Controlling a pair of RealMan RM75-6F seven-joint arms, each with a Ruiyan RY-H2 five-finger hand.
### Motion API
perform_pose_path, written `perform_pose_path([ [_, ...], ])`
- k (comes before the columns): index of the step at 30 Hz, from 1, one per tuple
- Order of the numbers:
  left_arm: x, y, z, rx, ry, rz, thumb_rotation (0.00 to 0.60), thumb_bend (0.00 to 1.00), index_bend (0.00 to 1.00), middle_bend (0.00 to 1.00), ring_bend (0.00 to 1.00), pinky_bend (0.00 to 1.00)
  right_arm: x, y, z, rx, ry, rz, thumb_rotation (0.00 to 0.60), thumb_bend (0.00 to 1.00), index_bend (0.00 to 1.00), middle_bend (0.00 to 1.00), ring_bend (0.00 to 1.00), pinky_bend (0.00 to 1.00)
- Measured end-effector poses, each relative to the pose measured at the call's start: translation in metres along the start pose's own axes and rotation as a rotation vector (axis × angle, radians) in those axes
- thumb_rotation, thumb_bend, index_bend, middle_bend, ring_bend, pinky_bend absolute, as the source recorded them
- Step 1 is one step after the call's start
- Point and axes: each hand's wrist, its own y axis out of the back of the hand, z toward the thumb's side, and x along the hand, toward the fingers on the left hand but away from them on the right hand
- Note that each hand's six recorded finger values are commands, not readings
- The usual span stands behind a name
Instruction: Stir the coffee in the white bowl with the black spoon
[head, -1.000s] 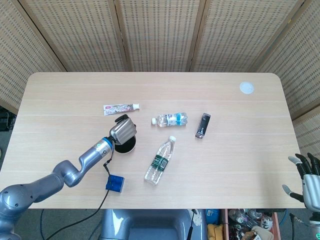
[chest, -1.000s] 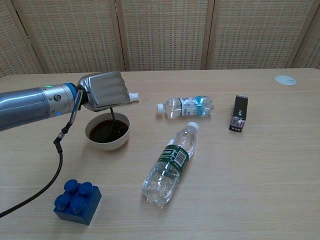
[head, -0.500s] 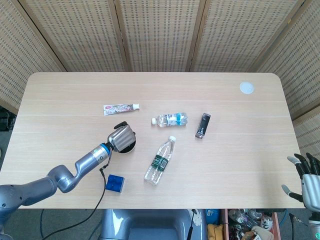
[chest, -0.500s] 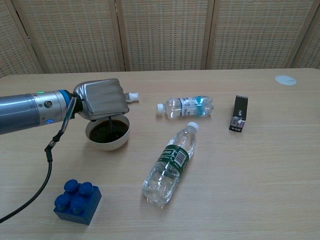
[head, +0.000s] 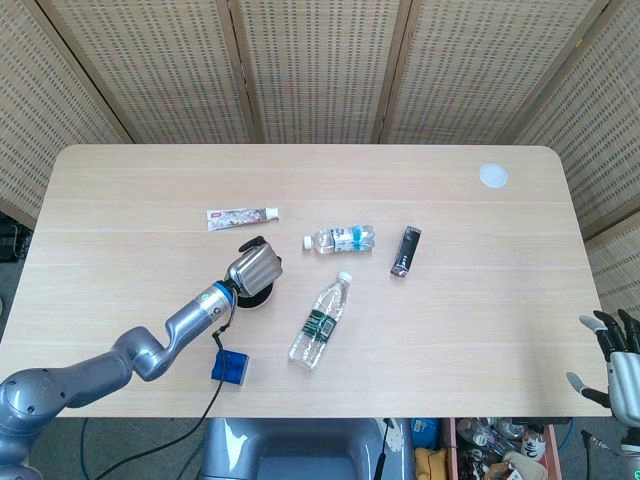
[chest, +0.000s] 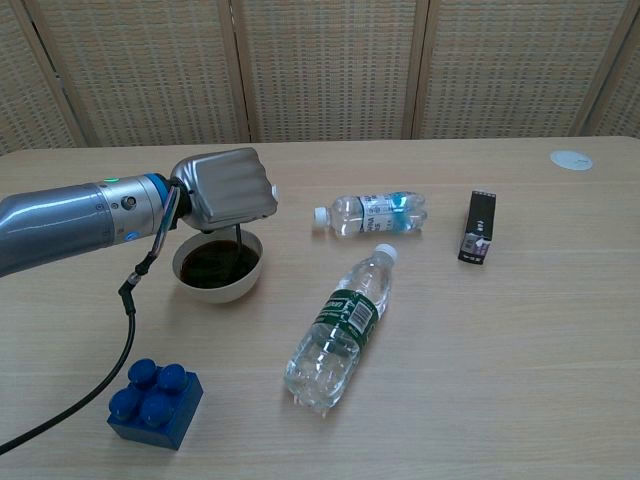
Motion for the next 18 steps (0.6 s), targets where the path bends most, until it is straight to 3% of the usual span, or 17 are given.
perform_pose_path([
  [10,-0.012,-0.017,-0.007,-0.004,0.013,-0.032,0.6,0.46,0.66,0.79,0.72,0.73,-0.003,0.0,0.003,0.0,0.011,0.001,0.6,0.26,0.25,0.24,0.07,0.14],
  [18,-0.031,-0.015,-0.004,-0.032,-0.015,-0.022,0.6,0.46,0.66,0.79,0.72,0.73,-0.003,-0.001,0.004,-0.003,0.016,0.002,0.6,0.26,0.25,0.24,0.07,0.14],
])
